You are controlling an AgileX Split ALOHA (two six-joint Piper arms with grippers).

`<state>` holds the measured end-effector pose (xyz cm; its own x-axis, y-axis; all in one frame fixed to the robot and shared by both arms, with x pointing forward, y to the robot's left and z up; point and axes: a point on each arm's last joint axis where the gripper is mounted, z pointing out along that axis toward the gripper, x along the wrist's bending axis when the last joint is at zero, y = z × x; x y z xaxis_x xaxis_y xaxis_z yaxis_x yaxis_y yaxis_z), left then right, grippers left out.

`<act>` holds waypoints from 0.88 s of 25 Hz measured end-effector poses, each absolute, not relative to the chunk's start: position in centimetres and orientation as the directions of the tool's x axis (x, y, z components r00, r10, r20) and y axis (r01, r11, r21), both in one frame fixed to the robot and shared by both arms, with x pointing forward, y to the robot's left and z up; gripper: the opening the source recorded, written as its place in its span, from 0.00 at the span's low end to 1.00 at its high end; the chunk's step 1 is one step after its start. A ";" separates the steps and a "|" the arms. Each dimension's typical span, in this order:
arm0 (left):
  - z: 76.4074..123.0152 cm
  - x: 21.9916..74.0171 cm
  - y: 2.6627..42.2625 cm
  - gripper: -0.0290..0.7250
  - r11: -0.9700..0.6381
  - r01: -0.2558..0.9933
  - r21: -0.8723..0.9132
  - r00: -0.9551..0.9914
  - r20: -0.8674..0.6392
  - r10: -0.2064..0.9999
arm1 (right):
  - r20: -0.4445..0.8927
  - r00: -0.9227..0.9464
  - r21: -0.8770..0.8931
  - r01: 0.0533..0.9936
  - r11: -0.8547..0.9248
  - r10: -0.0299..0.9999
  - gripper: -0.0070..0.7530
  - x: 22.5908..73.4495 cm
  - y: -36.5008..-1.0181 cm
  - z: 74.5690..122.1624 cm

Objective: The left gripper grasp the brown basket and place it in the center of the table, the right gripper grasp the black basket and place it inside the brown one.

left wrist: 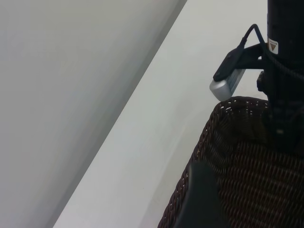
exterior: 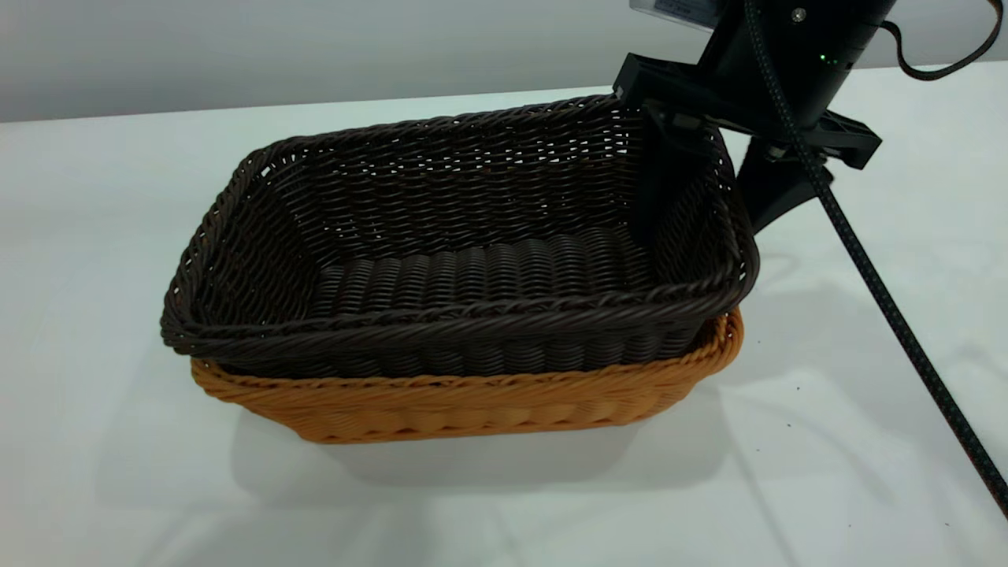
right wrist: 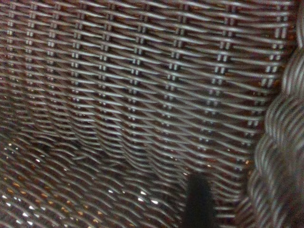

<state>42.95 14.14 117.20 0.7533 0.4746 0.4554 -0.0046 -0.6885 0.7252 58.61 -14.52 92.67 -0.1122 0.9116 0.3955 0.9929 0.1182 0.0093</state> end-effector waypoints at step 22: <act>116.5 42.5 14.5 0.19 -0.706 0.101 0.701 0.782 0.383 0.492 | 0.260 -0.311 0.412 0.892 0.186 0.914 0.28 53.7 -17.6 108.1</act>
<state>42.51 14.54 116.46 0.7817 0.4924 0.3827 0.1014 -0.7058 0.7011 53.75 -17.59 108.12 -0.3111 0.9141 0.2602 0.8919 0.1862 0.4122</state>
